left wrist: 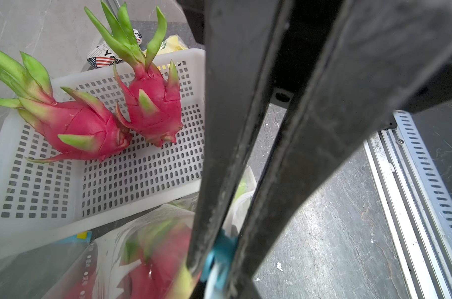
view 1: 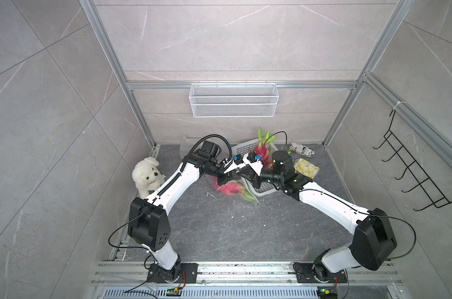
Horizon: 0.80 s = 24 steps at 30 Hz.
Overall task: Open the zip-top bag and take out the dragon fruit
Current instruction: Pick up the zipper food storage bag at the center of the board.
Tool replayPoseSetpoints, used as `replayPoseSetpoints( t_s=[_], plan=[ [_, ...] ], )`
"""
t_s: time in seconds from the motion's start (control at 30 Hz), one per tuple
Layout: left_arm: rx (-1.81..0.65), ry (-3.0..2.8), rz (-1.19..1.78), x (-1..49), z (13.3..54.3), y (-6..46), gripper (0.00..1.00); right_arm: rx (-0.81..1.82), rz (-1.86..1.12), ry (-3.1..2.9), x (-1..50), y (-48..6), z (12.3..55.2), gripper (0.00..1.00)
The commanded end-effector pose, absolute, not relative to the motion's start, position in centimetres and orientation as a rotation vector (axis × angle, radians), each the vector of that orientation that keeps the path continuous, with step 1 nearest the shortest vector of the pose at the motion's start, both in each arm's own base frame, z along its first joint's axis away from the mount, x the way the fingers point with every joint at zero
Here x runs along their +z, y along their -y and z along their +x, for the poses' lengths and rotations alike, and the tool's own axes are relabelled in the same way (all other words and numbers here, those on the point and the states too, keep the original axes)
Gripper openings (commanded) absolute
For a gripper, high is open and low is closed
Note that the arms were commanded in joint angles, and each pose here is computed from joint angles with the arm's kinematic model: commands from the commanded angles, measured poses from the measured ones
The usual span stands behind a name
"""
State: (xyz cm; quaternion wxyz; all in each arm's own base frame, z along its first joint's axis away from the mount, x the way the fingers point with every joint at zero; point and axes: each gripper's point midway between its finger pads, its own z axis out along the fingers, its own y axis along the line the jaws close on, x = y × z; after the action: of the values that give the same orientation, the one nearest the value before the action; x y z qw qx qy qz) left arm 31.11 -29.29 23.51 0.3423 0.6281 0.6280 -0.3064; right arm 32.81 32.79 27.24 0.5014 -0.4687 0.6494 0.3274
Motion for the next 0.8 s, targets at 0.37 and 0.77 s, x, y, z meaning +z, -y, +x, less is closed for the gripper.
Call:
replayPoseSetpoints(
  t_s=[0.37,0.77],
  plan=[
    [-0.771,-1.595,1.594,26.5,31.1,29.4,0.00,0.804,-1.100,-1.594,27.1,-32.1,32.4,0.00],
    [-0.723,-1.512,1.495,30.5,32.1,29.1,0.00,0.785,-1.073,-1.706,23.1,-31.3,32.2,0.02]
  ],
)
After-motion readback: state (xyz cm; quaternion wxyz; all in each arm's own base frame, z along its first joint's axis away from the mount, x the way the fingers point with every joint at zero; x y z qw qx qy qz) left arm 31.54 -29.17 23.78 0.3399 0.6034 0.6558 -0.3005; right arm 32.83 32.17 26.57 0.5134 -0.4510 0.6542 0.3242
